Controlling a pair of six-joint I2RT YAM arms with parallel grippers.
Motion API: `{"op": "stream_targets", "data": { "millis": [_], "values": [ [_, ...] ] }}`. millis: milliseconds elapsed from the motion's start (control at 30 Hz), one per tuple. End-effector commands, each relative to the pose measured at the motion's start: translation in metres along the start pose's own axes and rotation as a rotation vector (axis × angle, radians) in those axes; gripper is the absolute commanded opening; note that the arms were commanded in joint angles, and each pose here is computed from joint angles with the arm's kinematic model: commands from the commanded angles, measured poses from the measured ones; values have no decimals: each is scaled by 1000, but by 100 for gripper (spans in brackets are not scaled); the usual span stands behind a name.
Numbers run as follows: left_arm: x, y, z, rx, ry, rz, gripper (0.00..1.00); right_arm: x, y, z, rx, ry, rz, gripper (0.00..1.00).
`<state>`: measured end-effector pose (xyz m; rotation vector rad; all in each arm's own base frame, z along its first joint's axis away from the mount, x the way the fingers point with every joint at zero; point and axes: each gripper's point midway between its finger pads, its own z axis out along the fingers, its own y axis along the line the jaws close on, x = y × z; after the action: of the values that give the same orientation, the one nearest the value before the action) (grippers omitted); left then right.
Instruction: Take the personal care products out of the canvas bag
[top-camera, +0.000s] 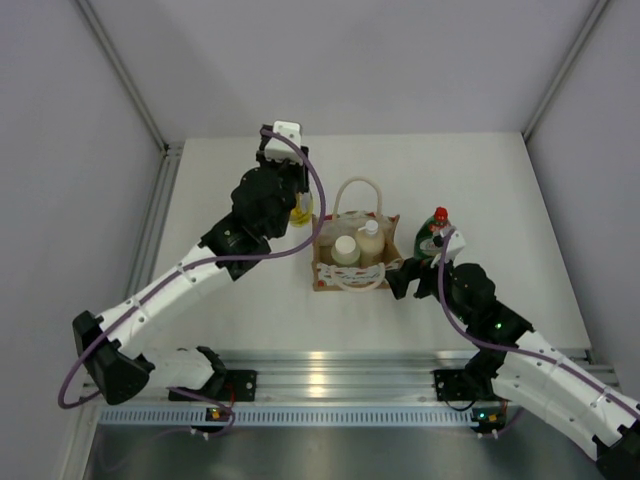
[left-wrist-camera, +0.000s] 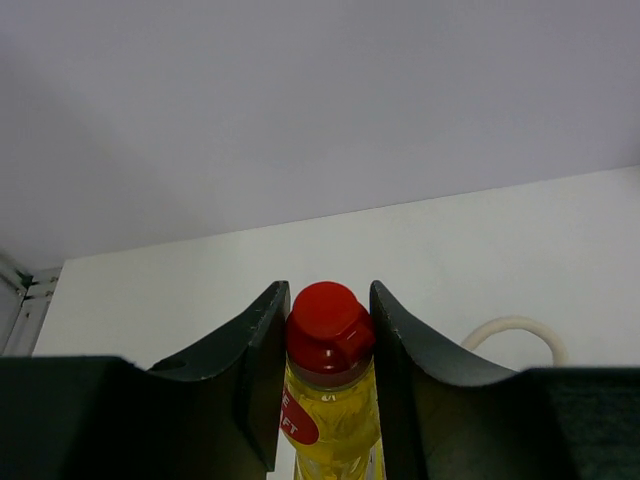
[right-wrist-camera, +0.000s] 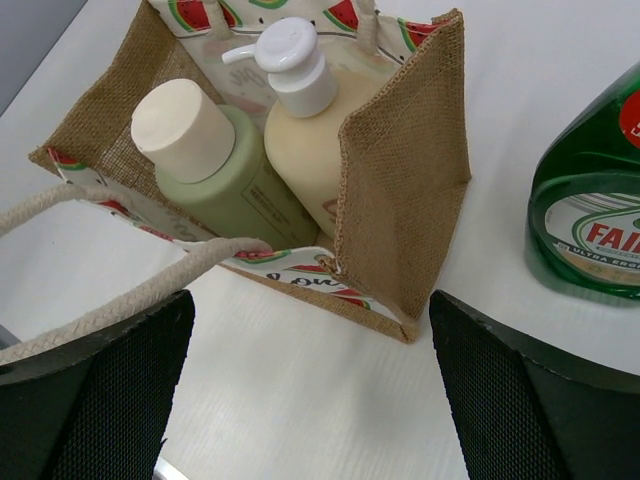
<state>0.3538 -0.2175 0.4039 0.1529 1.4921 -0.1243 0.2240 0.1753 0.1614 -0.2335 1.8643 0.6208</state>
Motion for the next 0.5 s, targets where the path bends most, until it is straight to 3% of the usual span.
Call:
{"op": "stream_targets", "data": {
  "millis": [0,300,467],
  "values": [
    [-79,45,-10,-81,-212,-157,0,-18,14,1,-58,-67,-5,96],
    [-51,103,28,-204,-236,-194,0,-23,20,-5,-97,-89,-5,96],
    [-13,130,57,-242,-191,-185,0,-27,26,-8,-125,-103,0,96]
  ]
}}
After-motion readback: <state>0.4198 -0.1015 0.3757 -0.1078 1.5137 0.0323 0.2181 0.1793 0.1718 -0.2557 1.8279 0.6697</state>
